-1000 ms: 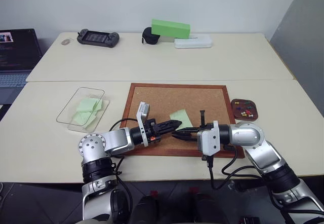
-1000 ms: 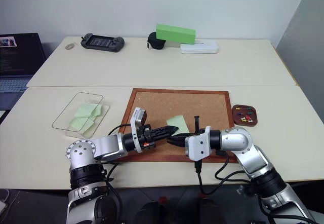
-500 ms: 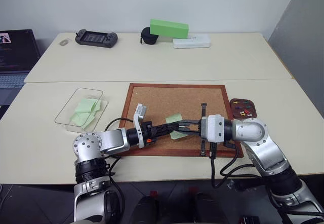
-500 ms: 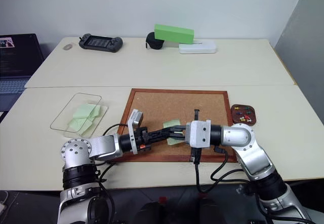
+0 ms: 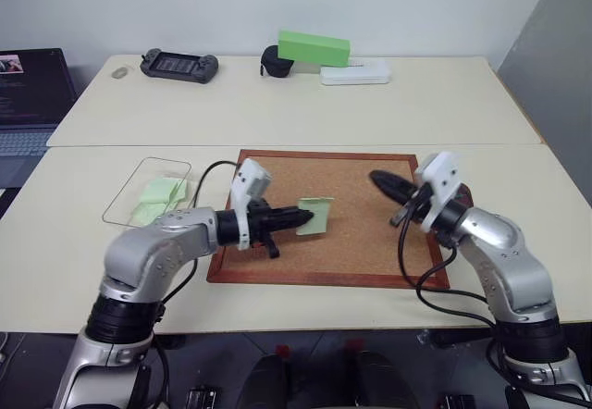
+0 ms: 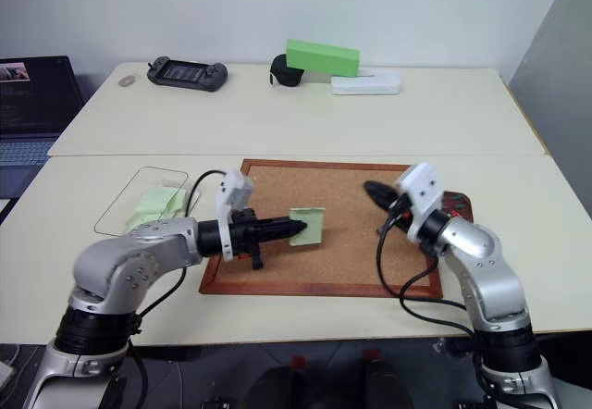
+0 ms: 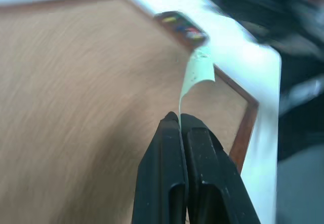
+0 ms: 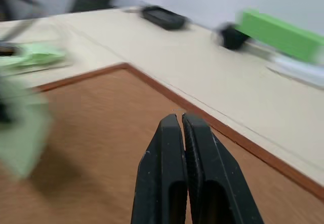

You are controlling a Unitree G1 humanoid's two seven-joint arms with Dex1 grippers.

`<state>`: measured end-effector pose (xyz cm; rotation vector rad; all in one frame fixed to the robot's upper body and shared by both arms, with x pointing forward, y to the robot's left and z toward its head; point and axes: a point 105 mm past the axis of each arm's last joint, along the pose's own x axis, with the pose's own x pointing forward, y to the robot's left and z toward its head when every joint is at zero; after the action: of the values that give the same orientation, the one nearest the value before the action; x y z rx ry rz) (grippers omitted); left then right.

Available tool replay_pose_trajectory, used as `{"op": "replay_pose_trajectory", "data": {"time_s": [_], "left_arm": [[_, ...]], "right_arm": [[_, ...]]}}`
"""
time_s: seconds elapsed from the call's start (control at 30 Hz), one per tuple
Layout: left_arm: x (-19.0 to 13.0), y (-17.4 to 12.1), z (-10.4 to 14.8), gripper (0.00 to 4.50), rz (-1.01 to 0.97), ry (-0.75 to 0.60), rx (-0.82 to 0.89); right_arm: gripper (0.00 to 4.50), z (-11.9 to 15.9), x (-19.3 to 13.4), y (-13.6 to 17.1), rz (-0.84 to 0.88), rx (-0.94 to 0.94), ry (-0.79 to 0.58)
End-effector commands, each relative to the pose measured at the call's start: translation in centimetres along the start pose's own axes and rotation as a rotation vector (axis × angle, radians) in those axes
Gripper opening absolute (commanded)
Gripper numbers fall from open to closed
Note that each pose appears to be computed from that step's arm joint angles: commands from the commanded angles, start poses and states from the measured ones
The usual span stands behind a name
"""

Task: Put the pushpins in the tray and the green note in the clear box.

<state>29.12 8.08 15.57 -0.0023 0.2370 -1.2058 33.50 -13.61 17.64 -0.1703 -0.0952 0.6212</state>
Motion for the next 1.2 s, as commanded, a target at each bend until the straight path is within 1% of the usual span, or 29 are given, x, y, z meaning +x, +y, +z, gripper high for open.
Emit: {"op": "replay_pose_trajectory", "data": {"time_s": [0.03, 0.1, 0.13, 0.33, 0.43, 0.53, 0.57, 0.6, 0.63, 0.7, 0.87, 0.97, 1.0, 1.17, 1.2], "left_arm": [[1.2, -1.8, 1.2, 0.04, -0.097, -0.059, 0.22], [1.9, -1.9, 0.7, 0.04, -0.111, -0.054, 0.281], [2.2, -1.8, 0.5, 0.04, -0.112, -0.053, 0.297], [3.5, -0.6, 0.4, 0.04, -0.066, -0.06, 0.366], [3.9, -0.6, 0.2, 0.04, -0.069, -0.064, 0.367], [4.0, -0.5, 0.2, 0.04, -0.066, -0.07, 0.36], [4.0, -0.5, 0.1, 0.0, -0.065, -0.071, 0.359], [4.0, -0.4, 0.2, 0.0, -0.063, -0.072, 0.358], [3.9, -0.4, 0.1, 0.0, -0.061, -0.073, 0.355], [3.8, -0.3, 0.2, 0.0, -0.058, -0.074, 0.342], [3.8, -0.2, 0.2, 0.0, -0.057, -0.071, 0.34], [3.8, -0.2, 0.2, 0.0, -0.056, -0.071, 0.333], [3.8, -0.2, 0.2, 0.0, -0.057, -0.072, 0.332], [3.9, -0.4, 0.3, 0.0, -0.062, -0.075, 0.322], [3.9, -0.4, 0.3, 0.0, -0.062, -0.074, 0.319]], "right_arm": [[0.0, -1.3, -1.6, -5.5, -0.272, 0.068, 0.074], [0.0, -3.1, -2.6, -7.9, -0.389, 0.101, 0.151], [0.0, -3.6, -2.8, -8.5, -0.408, 0.107, 0.165], [0.0, -4.8, -2.8, -10.2, -0.468, 0.153, 0.217], [0.0, -5.3, -2.8, -10.8, -0.495, 0.164, 0.234], [0.0, -5.2, -2.6, -11.0, -0.499, 0.163, 0.226], [0.49, -5.2, -2.6, -11.0, -0.499, 0.165, 0.223], [0.58, -5.2, -2.6, -11.0, -0.497, 0.173, 0.223], [0.83, -5.3, -2.6, -11.0, -0.497, 0.173, 0.226], [1.17, -5.4, -2.6, -11.1, -0.499, 0.162, 0.237], [2.46, -5.1, -2.7, -11.4, -0.508, 0.154, 0.216], [3.14, -4.9, -3.0, -11.8, -0.524, 0.141, 0.211], [3.44, -4.9, -3.1, -11.9, -0.53, 0.135, 0.21], [4.46, -4.7, -3.2, -12.3, -0.546, 0.122, 0.205], [4.48, -4.7, -3.2, -12.3, -0.544, 0.119, 0.205]]}}
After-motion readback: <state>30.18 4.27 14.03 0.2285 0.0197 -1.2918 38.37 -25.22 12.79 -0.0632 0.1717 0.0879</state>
